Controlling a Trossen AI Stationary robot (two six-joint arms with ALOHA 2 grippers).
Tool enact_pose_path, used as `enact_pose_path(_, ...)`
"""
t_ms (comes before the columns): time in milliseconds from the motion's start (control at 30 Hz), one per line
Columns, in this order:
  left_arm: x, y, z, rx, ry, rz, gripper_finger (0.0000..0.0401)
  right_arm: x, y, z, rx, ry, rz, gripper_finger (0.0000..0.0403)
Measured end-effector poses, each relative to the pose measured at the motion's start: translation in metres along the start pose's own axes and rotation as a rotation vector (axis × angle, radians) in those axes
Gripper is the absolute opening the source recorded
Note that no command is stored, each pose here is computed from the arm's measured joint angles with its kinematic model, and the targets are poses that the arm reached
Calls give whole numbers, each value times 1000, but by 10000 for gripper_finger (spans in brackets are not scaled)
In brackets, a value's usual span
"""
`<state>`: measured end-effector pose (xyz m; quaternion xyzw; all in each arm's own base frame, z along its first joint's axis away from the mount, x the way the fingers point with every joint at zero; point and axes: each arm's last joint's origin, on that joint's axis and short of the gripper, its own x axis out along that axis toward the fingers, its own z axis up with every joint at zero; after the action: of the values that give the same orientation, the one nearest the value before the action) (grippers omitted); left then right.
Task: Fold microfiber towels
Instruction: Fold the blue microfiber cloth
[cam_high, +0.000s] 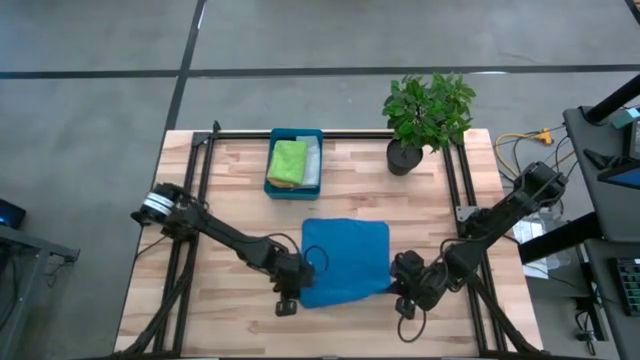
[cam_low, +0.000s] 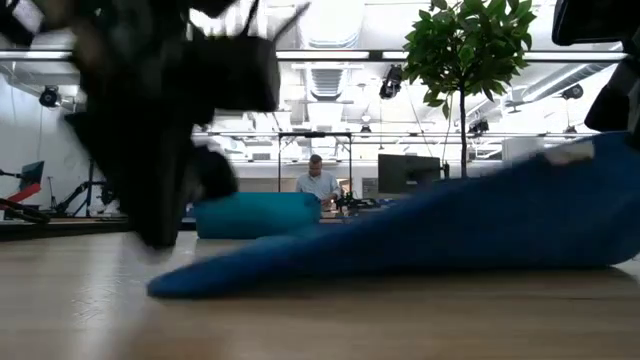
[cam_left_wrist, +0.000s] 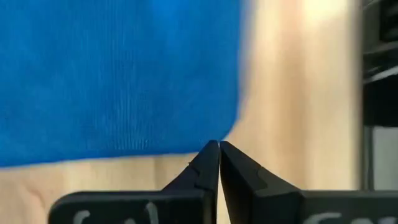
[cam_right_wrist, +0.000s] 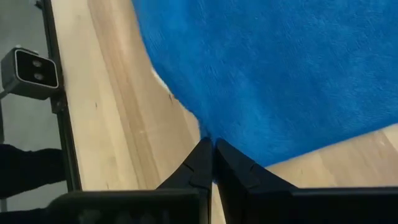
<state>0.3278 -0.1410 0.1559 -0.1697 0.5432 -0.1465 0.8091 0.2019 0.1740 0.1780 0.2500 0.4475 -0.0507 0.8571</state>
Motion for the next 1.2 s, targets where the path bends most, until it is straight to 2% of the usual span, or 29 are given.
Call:
enact_pose_path(100, -15, -9, 7, 25, -77, -42, 1, 0, 0, 0, -12, -1, 2, 8)
enact_pose_path(233, -17, -14, 6, 40, -89, -62, 23, 0, 0, 0, -14, -1, 4, 8)
enact_pose_path(367, -16, -21, 9, 77, -131, -100, 82, 0, 2, 1, -8, -10, 19, 8)
enact_pose_path(500, -14, -24, 9, 140, -180, -43, 152, 0, 5, 3, 12, -25, 53, 8)
enact_pose_path(633, -8, -27, 7, 193, -211, 35, 194, -1, 9, 5, 29, -44, 92, 8)
enact_pose_path(933, 26, -41, -3, 228, -141, 49, 202, 0, 11, 6, 38, -12, 132, 8)
enact_pose_path(1100, 40, -45, -5, 271, -136, 231, 202, 0, 10, 6, 39, -10, 132, 8)
enact_pose_path(1200, 47, -45, -4, 271, -103, 275, 196, 0, 10, 6, 39, -2, 136, 8)
